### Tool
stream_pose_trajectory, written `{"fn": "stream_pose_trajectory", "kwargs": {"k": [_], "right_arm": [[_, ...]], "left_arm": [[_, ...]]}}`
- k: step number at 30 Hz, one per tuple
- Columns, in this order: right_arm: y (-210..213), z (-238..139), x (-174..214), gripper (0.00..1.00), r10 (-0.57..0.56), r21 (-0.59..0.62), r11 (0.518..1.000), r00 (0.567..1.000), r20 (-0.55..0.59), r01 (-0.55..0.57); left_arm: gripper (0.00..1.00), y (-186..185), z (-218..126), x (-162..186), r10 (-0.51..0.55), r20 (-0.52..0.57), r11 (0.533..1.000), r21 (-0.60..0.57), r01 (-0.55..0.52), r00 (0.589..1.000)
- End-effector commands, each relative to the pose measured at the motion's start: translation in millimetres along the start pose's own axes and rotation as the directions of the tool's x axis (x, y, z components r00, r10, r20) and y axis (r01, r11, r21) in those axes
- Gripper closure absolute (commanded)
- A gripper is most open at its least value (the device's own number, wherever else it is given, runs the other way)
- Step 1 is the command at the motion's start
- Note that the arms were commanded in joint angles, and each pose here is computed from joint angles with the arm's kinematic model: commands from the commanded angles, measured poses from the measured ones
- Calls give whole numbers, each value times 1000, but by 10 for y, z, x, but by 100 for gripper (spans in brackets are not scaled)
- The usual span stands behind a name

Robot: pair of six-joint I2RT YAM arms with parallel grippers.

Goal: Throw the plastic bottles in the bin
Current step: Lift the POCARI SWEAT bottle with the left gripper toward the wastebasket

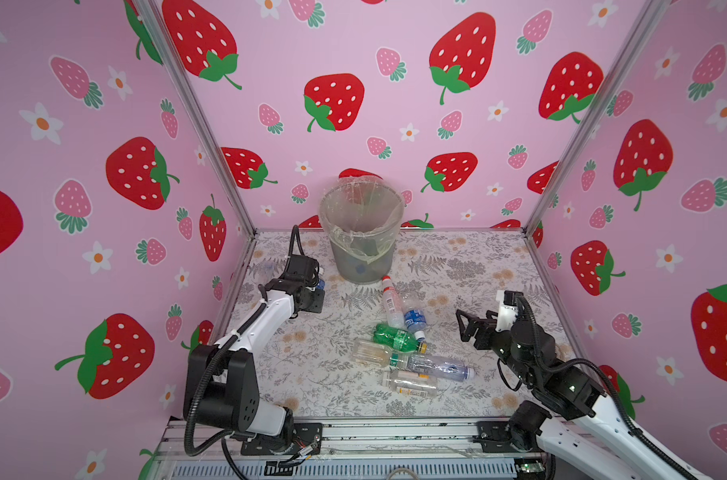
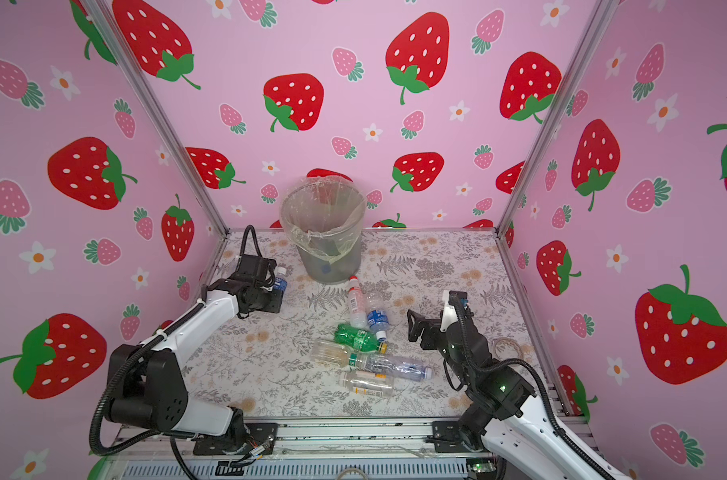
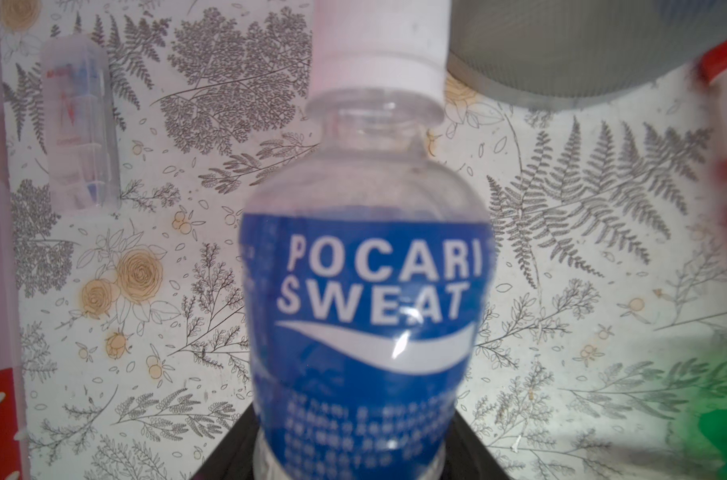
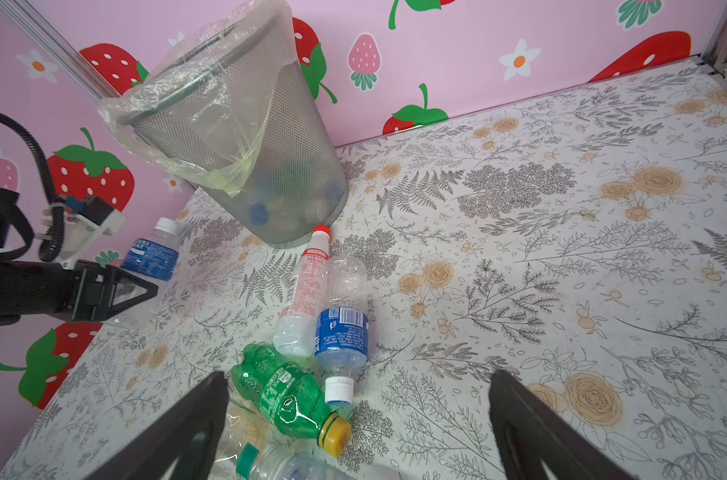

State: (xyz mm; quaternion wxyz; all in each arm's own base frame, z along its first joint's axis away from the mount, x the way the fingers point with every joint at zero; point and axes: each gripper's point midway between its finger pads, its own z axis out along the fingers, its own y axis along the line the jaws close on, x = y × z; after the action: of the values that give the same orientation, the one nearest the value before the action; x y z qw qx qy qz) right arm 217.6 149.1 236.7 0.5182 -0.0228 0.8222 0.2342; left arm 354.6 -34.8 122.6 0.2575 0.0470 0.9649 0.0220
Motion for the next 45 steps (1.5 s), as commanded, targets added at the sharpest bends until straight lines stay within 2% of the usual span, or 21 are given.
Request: {"fn": "stream_pose_trajectory", "kwargs": {"k": [1,8,11,19,26,31,39,45], "right_arm": [[-47,60,118,1,1,18,1000,999,-35,0],[22,195,214,1,13,-8,1000,998,-57,-14],[34,255,269,1,14,-5,1000,997,-82,-14],[33,446,459,1,-1,20,1000,988,-153,4],[27,625,652,1,1,45,999,975,-222,10],[37,755,759,1,-1,70,997,961,-276,21],[143,966,729,1,-1,84,996,954,-298,28],[247,1113,681,1,-27,76,996,947,-319,54]], "left_arm": [[42,0,-275,-157,-110,58,992,76,105,992],[44,2,-504,-292,-234,86,959,187,215,968],[44,-78,-588,-329,-264,102,938,260,231,959],[44,-108,-834,-422,-319,138,903,347,256,938],[45,-265,-962,-432,-321,132,866,442,234,938],[45,-235,-1061,-436,-320,152,874,429,229,935],[45,-360,-1342,-569,-339,217,832,524,184,916],[45,-432,-1633,-640,-344,333,810,579,97,878]]}}
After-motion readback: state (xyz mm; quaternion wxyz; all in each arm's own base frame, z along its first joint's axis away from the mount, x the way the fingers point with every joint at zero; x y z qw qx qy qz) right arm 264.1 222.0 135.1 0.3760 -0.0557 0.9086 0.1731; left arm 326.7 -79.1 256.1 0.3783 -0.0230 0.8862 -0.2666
